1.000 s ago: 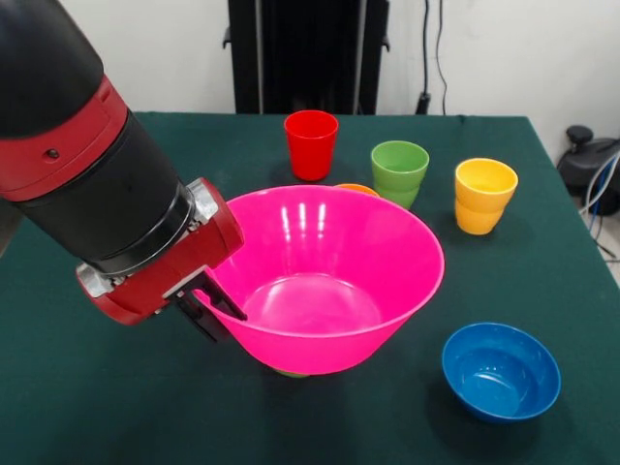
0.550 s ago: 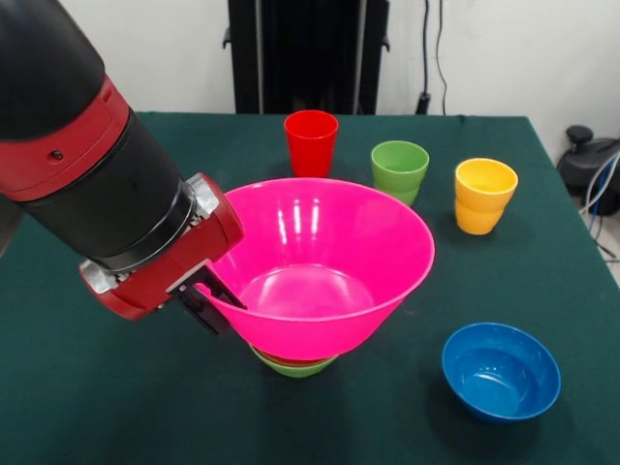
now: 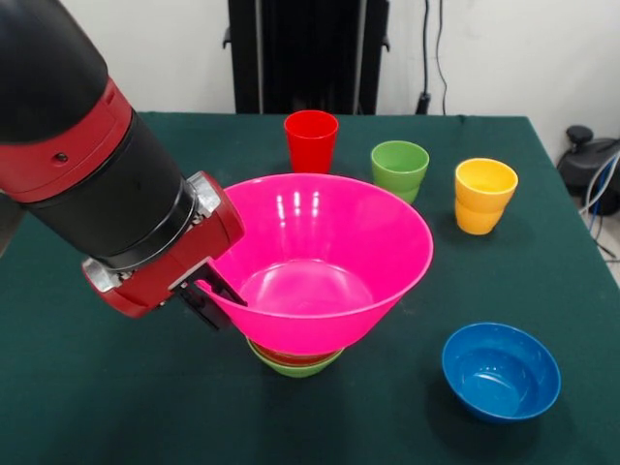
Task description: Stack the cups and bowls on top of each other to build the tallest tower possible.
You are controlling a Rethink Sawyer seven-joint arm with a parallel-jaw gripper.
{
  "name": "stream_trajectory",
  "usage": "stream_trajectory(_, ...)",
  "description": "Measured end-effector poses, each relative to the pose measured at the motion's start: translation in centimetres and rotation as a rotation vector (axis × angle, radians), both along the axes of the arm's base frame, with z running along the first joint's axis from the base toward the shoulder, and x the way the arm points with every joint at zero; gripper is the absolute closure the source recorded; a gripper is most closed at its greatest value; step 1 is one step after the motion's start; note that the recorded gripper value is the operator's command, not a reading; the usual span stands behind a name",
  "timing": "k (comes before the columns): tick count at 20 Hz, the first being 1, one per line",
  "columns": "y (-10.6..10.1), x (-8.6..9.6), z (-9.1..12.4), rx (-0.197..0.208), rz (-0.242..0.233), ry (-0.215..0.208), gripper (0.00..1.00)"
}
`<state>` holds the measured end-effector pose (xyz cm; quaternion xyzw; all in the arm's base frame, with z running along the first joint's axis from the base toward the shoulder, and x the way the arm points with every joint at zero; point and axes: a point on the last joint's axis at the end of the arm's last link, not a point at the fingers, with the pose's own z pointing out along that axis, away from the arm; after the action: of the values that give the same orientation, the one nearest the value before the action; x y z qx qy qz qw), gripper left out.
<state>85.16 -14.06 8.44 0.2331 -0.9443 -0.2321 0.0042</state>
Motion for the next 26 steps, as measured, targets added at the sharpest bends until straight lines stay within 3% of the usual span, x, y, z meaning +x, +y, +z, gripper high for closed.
stream_trajectory(10, -0.1, 0.0, 0.4, -0.005, 0.003, 0.0, 1.0)
stream_trajectory(26, 0.2, -0.1, 2.9, -0.013, 0.032, 0.026, 1.0)
